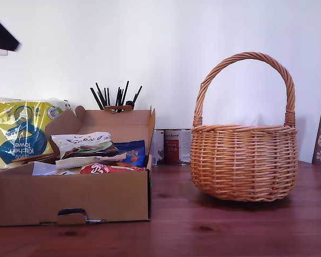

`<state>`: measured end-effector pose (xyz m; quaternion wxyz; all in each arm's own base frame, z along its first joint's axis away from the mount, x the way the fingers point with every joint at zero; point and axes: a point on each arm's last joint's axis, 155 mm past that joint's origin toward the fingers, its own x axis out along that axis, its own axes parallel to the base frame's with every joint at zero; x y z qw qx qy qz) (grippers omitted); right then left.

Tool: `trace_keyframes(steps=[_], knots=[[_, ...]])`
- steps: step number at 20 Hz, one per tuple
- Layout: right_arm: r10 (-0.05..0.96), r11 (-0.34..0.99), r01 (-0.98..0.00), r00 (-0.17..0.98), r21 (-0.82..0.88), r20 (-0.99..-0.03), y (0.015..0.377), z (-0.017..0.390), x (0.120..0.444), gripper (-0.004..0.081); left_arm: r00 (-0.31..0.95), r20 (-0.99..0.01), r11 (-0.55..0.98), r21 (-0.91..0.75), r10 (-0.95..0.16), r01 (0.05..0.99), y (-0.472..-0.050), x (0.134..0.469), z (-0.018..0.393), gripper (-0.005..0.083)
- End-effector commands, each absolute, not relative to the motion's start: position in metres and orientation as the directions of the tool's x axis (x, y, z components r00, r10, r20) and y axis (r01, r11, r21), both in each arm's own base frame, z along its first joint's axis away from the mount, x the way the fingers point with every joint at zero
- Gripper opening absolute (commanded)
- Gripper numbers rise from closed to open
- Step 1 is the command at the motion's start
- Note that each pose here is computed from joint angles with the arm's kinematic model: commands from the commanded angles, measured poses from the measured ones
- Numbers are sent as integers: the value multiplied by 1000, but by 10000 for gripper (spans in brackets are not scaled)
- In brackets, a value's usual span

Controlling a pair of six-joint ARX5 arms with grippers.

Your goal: Move the bags of Easter eggs from the cardboard box on the left into the woven basket on the right side.

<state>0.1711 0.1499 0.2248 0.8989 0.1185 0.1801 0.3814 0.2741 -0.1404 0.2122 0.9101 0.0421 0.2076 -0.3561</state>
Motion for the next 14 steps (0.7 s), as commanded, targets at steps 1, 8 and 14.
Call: trace_keyframes(steps=[1,8,14], knots=[[727,686,-653,637,322,-256,151,221,174,-12,623,-463,715,-34,-630,698,-147,287,200,139],[721,692,-653,649,308,-244,154,226,190,-12,607,-623,606,254,-494,754,-167,362,160,783],[715,698,-643,646,314,-267,155,220,196,-12,635,-646,589,337,-424,735,-181,413,123,783]])
